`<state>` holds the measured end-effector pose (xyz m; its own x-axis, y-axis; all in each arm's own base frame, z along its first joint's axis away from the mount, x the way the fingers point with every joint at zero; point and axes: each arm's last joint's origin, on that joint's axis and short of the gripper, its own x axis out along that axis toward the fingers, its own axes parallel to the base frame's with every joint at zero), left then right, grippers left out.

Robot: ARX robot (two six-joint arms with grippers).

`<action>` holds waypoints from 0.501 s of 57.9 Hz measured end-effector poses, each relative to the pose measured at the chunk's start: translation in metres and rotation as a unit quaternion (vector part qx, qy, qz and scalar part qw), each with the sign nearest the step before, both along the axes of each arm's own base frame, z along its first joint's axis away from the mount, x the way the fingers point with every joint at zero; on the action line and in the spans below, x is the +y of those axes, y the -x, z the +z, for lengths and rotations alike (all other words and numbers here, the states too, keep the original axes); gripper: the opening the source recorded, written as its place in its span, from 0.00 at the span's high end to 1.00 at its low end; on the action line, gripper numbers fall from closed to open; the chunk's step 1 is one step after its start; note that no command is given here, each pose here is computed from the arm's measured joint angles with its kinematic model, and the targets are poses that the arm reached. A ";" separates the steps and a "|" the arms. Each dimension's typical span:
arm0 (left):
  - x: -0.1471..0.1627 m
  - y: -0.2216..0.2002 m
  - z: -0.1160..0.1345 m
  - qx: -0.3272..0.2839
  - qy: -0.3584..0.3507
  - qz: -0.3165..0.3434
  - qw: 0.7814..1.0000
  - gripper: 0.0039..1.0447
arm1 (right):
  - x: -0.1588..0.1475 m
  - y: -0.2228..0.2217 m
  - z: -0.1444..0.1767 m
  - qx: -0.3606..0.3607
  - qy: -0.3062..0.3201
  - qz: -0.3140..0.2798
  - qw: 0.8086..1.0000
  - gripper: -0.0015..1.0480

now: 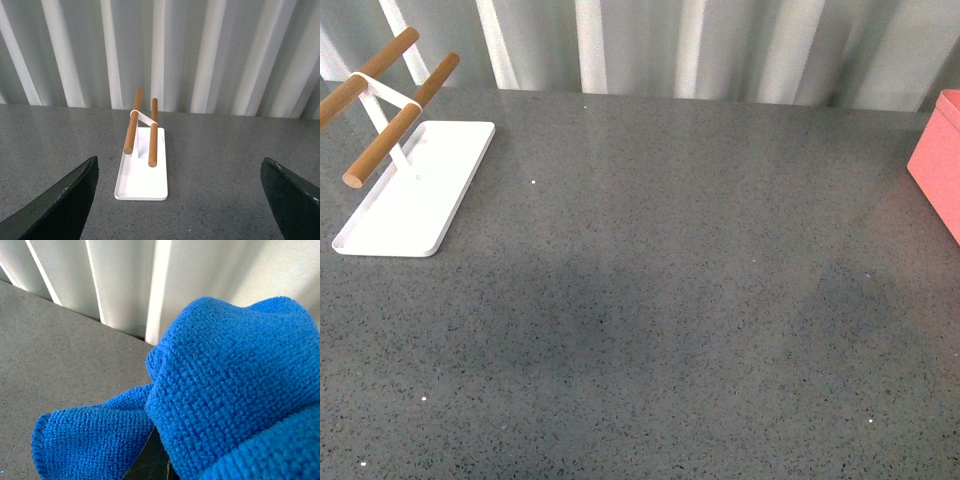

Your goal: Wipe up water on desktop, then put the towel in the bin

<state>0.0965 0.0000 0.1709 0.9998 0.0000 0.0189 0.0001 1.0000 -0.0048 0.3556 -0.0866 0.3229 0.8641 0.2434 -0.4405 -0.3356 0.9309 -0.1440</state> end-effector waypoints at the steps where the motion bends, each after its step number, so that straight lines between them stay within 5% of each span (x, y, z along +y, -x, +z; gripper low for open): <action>1: 0.000 0.000 0.000 0.000 0.000 0.000 1.000 0.06 | -0.004 0.002 0.001 -0.001 0.000 -0.004 1.000 0.95; 29: 0.000 0.000 0.000 0.000 0.000 0.000 1.000 0.06 | -0.065 0.038 -0.049 0.057 -0.021 -0.077 0.995 0.95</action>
<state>0.0965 0.0000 0.1709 0.9998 0.0000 0.0189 0.0001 1.0000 -0.0048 0.3179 -0.1514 0.2740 0.8373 0.1316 -0.5307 -0.1997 0.9772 -0.0727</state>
